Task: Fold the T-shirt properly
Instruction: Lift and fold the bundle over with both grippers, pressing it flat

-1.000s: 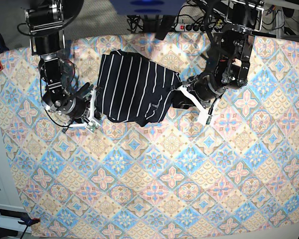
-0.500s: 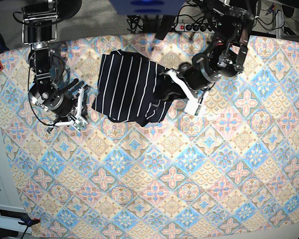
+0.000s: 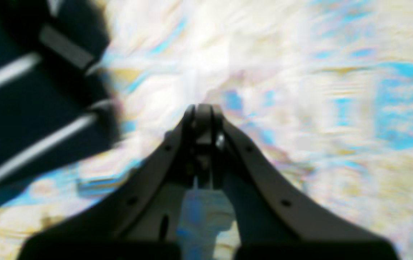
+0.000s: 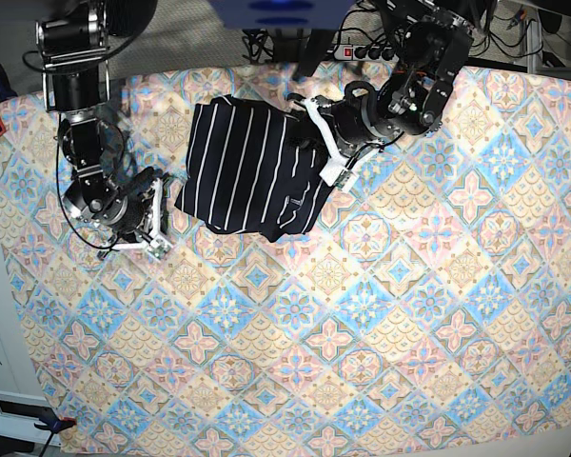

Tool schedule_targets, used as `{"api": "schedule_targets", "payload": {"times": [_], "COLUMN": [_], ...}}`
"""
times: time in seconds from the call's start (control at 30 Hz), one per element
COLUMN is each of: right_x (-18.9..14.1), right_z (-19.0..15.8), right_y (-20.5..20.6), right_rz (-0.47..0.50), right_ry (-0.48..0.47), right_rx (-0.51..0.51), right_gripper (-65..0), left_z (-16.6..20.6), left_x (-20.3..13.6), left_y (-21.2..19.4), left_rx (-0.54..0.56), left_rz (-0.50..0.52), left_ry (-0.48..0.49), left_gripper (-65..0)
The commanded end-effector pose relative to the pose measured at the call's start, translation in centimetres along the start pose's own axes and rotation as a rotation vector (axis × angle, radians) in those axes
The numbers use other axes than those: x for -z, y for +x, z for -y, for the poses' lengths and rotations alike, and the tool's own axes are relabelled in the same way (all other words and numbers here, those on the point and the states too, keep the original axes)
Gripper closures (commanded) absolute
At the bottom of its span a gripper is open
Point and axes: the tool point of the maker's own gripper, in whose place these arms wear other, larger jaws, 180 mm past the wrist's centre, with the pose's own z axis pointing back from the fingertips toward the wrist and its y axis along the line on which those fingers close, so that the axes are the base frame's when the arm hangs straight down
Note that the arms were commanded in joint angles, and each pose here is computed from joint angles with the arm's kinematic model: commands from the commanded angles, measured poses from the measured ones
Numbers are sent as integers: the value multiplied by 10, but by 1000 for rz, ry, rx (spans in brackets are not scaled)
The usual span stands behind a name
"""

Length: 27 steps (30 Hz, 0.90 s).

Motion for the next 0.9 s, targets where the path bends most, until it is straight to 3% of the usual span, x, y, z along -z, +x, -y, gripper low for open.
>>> {"api": "schedule_targets", "payload": {"times": [0.0,0.17,0.53,0.7,0.87], "right_x": [-4,-9,-29,-37,-43], "right_z": [10,-1,-29,-5,28], "right_y": [17,5,-21,-15,-2], "right_rz": [52,33,0,23,59], "right_ry": [-18,-4,26,-35,-113], "right_rx": [-12,-33,-100,-72,-26], "right_gripper": [-1,0,0,0,0], "left_z": [4,0,-32,-41,-52], "left_x": [4,27,60,59,57], "left_y": [15,17,35,48,58], "left_rx": [8,28,-35,-12,97], "left_rz": [35,-16,-6,8,13], "left_ry": [-22,-29,21,43,123], "left_gripper": [-66,-64,-64,-64,-64]}}
